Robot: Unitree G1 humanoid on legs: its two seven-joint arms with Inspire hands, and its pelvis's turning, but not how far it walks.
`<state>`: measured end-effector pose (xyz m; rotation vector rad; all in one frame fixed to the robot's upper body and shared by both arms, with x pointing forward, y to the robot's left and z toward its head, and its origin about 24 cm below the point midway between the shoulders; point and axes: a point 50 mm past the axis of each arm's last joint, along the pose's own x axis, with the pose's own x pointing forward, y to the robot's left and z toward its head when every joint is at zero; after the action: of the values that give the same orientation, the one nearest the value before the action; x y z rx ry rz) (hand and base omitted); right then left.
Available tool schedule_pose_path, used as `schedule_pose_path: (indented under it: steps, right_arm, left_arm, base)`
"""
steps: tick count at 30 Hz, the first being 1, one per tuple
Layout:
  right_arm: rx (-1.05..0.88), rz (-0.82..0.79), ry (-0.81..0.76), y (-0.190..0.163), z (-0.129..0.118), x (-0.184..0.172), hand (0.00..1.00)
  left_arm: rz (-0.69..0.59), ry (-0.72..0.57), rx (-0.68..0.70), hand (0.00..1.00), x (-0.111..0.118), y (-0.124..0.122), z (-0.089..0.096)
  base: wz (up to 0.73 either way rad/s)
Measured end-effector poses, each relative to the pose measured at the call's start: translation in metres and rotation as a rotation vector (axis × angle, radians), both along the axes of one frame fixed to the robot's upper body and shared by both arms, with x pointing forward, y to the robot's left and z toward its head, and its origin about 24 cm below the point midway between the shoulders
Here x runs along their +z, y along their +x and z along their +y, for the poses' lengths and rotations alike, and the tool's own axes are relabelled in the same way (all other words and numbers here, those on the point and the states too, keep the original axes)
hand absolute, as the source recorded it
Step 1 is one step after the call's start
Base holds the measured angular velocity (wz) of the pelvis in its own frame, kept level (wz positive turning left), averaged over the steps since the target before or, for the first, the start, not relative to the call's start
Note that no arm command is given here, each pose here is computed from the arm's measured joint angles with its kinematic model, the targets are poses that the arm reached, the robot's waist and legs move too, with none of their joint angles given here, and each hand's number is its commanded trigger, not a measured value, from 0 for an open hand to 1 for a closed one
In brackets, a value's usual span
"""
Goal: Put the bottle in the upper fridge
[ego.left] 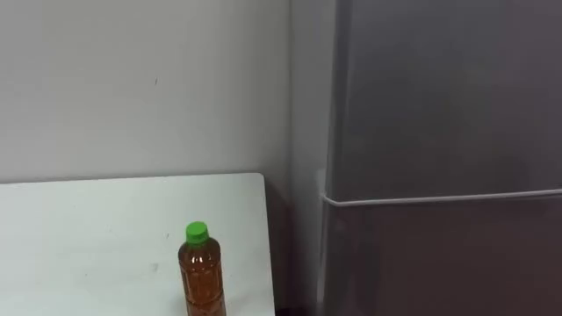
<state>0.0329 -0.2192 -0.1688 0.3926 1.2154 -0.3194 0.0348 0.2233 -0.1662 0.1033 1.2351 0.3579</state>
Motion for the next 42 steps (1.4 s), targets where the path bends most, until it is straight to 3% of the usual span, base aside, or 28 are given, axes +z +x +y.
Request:
schedule_pose_path:
  steps: [8,21,29,34,42]
  right_arm:
    - [0.002,0.007,0.010,-0.003,0.000,-0.001,0.00]
    - [-0.018,0.017,0.019,-0.005,-0.001,-0.001,0.00]
    - [-0.060,0.019,0.009,-0.007,-0.006,0.000,0.00]
    - [-0.093,0.030,-0.034,-0.013,-0.018,0.002,0.00]
    - [-0.120,0.016,-0.057,-0.013,-0.027,0.005,0.00]
  left_arm:
    - [0.027,0.057,-0.029,0.00,0.001,-0.008,0.005]
    - [0.032,0.090,0.054,0.00,0.002,-0.012,0.011]
    - [0.011,0.122,0.275,0.00,0.005,-0.017,0.026]
    - [-0.093,0.194,0.442,0.00,0.017,-0.004,0.047]
    - [-0.307,0.239,0.563,0.00,0.039,0.031,0.068]
  base:
    - [0.06]
    - [0.00]
    - [-0.01]
    - [-0.01]
    - [0.00]
